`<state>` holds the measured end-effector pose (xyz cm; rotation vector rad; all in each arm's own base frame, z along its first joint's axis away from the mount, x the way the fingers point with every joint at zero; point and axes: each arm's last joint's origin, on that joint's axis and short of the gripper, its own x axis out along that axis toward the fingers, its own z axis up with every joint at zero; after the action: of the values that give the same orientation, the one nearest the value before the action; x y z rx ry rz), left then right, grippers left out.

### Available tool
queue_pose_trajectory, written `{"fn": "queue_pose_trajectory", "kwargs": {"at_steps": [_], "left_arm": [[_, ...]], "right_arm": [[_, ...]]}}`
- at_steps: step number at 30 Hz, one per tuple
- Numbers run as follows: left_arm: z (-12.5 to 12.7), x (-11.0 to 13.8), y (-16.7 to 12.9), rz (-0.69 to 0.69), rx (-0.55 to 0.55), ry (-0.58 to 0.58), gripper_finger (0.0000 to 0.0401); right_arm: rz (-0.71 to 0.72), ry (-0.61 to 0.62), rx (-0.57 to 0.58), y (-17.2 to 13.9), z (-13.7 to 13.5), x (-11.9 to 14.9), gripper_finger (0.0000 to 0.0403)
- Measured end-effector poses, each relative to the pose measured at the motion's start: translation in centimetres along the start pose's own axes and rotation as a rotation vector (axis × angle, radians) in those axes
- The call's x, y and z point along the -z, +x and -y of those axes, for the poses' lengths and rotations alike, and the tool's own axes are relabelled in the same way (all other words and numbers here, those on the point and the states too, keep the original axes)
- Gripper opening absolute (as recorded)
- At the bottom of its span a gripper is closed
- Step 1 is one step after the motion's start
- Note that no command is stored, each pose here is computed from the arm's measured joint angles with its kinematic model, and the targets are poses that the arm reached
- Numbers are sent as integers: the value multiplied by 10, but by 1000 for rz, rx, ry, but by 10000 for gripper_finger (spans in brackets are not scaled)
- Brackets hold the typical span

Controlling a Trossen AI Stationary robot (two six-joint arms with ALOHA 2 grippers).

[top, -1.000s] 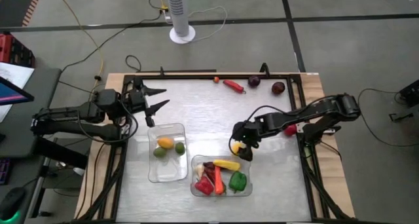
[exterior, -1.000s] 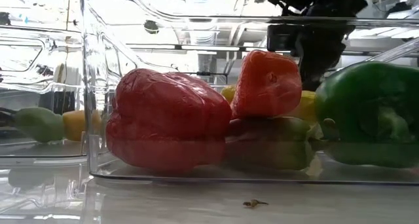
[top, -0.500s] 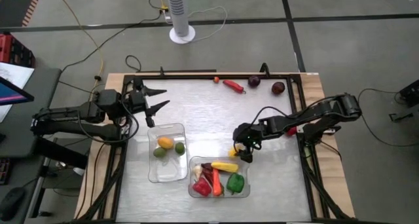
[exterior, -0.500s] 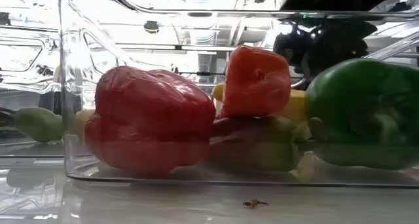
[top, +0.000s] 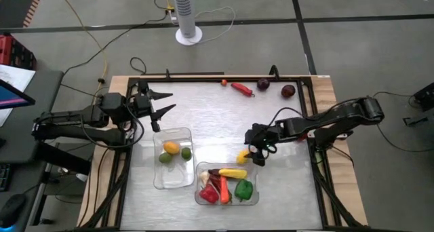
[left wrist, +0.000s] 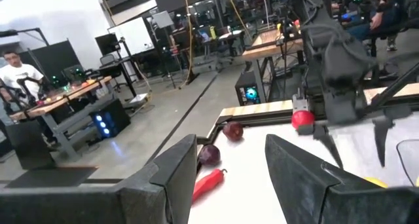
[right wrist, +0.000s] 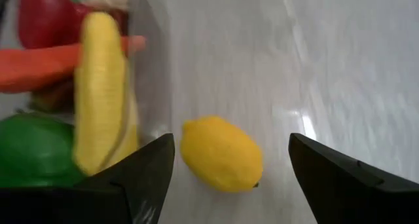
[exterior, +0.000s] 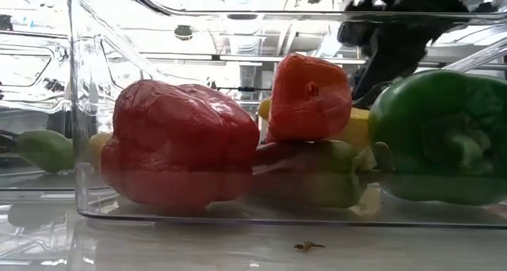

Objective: Sort produce into baskets
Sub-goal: Put the yellow lemon into the left transparent bin

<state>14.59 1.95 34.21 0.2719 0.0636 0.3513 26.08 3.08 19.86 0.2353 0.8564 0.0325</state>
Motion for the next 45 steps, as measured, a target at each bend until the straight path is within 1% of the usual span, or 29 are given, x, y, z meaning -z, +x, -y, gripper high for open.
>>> {"fn": "queue_pose_trajectory", "kwargs": {"at_steps": [3, 6, 8, 11, 14, 18, 22, 27, 29, 32, 36, 40, 45], "left_arm": [[0, 0, 0, 0, 1, -6, 169], [0, -1, 0, 8, 12, -10, 169], [1, -2, 1, 24, 28, -22, 169], [3, -3, 5, 47, 58, -45, 169], [7, -4, 14, 70, 105, -52, 169], [12, -1, 28, 53, 105, -89, 169], [16, 5, 42, 20, 72, -102, 169], [19, 9, 51, -2, 44, -96, 169], [18, 8, 51, 1, 29, -98, 169], [17, 6, 49, 12, 24, -101, 169], [16, 3, 49, 44, 16, -109, 169], [16, 2, 49, 53, 15, -112, 169], [16, 3, 49, 50, 15, -111, 169]], "right_arm": [[41, -31, 3, -15, -5, -1, 323], [99, -56, 26, -19, -8, 10, 322], [143, -66, 25, -15, -8, 24, 322], [225, -51, -7, -5, -7, 48, 322], [256, -60, -28, 6, -3, 68, 322], [276, -123, -16, 12, 4, 80, 322], [307, -217, 8, 16, 10, 80, 322], [401, -321, -55, 13, 18, 75, 322], [443, -336, -91, 11, 23, 72, 322], [486, -347, -106, 10, 31, 68, 322], [523, -374, -159, 16, 36, 64, 322], [479, -377, -214, 33, 39, 64, 322], [457, -375, -248, 51, 40, 65, 322]]}}
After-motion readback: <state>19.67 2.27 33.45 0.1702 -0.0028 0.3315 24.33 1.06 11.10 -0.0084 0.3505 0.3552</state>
